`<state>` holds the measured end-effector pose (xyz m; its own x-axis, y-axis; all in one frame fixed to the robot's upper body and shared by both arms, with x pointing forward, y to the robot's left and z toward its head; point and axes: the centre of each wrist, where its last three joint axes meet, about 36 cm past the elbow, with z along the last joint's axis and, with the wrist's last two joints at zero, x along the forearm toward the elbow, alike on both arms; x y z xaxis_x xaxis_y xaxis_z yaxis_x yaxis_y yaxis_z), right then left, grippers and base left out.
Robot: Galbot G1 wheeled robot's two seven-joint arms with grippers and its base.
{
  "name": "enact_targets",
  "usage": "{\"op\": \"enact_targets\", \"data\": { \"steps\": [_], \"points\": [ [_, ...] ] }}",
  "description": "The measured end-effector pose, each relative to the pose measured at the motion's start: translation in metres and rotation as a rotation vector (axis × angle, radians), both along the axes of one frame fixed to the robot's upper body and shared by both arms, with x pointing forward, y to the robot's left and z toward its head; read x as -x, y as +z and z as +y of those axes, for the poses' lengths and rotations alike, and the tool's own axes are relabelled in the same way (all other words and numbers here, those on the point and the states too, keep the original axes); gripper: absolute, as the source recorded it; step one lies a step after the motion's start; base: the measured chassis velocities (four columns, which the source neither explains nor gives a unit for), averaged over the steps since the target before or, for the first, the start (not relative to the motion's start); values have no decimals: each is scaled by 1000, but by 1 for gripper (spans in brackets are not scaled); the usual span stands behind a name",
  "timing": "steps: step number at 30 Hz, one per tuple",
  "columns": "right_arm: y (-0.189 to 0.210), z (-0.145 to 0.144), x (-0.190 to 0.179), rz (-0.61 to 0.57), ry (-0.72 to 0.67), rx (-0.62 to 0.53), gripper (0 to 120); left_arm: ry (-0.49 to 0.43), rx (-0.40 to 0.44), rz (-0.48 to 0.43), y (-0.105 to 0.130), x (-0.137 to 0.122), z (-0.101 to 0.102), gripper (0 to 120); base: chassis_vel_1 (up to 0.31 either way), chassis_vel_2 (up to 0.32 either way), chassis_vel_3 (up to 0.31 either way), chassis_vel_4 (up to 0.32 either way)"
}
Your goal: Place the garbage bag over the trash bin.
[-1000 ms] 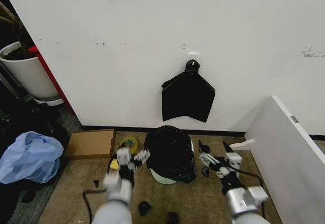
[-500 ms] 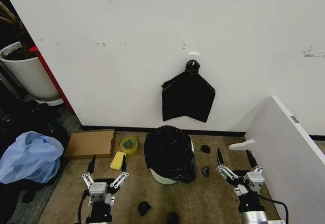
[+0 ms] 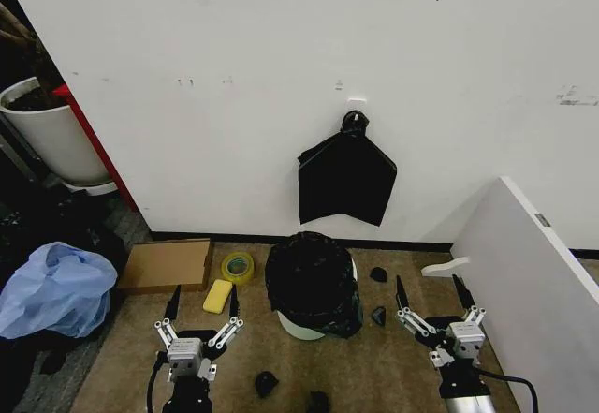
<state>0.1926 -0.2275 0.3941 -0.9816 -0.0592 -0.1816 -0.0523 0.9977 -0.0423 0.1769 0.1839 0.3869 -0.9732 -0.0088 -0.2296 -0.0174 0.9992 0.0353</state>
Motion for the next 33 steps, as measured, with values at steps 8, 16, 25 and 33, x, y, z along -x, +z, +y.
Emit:
{"op": "enact_targets", "data": {
  "steps": [8, 16, 25, 33],
  "points": [
    [0, 0, 0, 1, -1, -1, 100, 2, 3, 2, 0, 0, 0, 100, 0, 0, 0, 0],
    [0, 0, 0, 2, -1, -3, 100, 2, 4, 3, 0, -1, 0, 100, 0, 0, 0, 0],
    [0, 0, -1, 2, -2, -4, 100, 3, 5, 4, 0, -1, 0, 100, 0, 0, 0, 0],
    [0, 0, -1, 2, -2, -4, 100, 3, 5, 5, 0, -1, 0, 100, 0, 0, 0, 0]
  ]
}}
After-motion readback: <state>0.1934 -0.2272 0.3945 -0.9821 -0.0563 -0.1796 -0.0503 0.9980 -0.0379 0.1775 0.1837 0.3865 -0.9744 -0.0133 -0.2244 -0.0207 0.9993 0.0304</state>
